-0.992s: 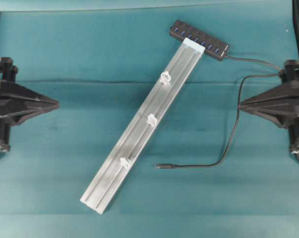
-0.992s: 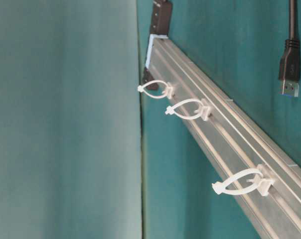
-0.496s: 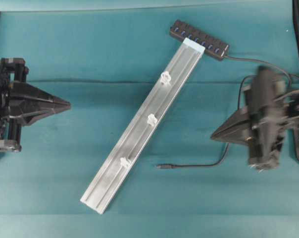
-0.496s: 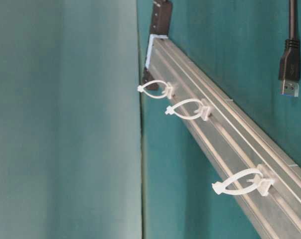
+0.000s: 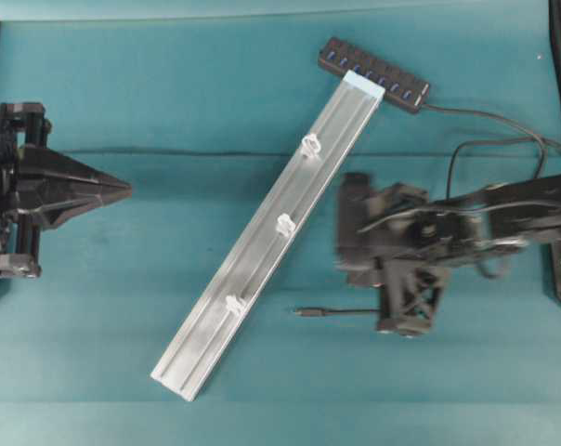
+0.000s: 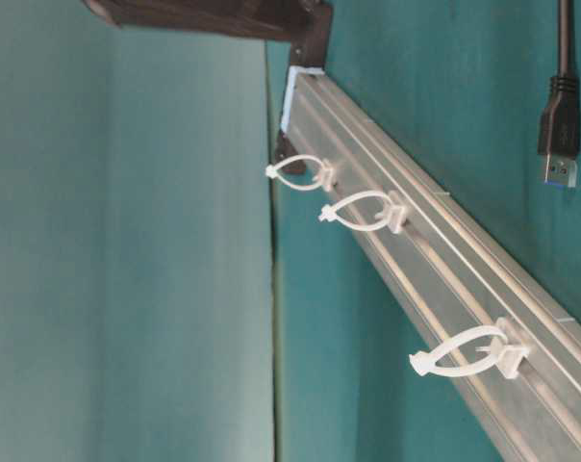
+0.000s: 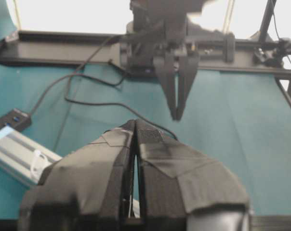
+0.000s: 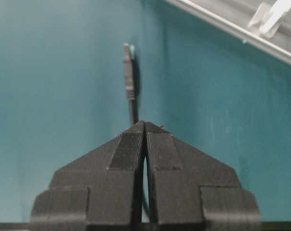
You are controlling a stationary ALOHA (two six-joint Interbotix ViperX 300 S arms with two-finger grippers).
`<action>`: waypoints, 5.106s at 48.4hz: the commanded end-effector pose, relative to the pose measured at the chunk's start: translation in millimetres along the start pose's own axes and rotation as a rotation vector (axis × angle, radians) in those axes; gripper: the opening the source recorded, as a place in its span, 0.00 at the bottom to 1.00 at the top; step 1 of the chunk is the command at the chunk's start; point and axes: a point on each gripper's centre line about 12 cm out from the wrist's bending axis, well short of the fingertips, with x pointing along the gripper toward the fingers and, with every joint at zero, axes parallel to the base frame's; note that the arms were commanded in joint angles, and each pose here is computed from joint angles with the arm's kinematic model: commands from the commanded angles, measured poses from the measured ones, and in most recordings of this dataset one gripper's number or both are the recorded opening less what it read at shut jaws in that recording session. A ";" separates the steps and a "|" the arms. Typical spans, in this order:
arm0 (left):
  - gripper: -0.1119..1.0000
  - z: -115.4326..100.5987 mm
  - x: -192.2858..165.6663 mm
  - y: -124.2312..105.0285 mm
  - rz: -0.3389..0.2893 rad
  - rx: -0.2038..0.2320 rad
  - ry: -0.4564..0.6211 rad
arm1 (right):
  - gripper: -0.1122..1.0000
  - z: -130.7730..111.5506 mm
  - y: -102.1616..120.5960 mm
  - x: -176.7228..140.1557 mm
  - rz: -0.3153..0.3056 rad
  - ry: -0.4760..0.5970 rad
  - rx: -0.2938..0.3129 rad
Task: Pass the USB cable through three rings with both arms.
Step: 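Lower the right gripper and grasp the USB cable behind the plug, then lift the plug and carry it with the right gripper toward the rail's hub end, then insert the plug through the first white ring with the right gripper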
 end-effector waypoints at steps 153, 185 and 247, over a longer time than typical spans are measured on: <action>0.11 18.8 -9.6 1.1 0.005 -0.033 -0.035 | 0.18 32.4 -47.5 -59.3 -0.077 0.197 -0.265; 0.11 20.9 -7.4 -6.0 -0.026 -0.092 -0.022 | 0.18 40.7 -185.6 -127.7 -0.233 0.237 -0.357; 0.17 29.3 0.0 -4.8 -0.020 -0.097 -0.019 | 0.18 7.5 -241.2 -17.1 -0.225 0.309 -0.916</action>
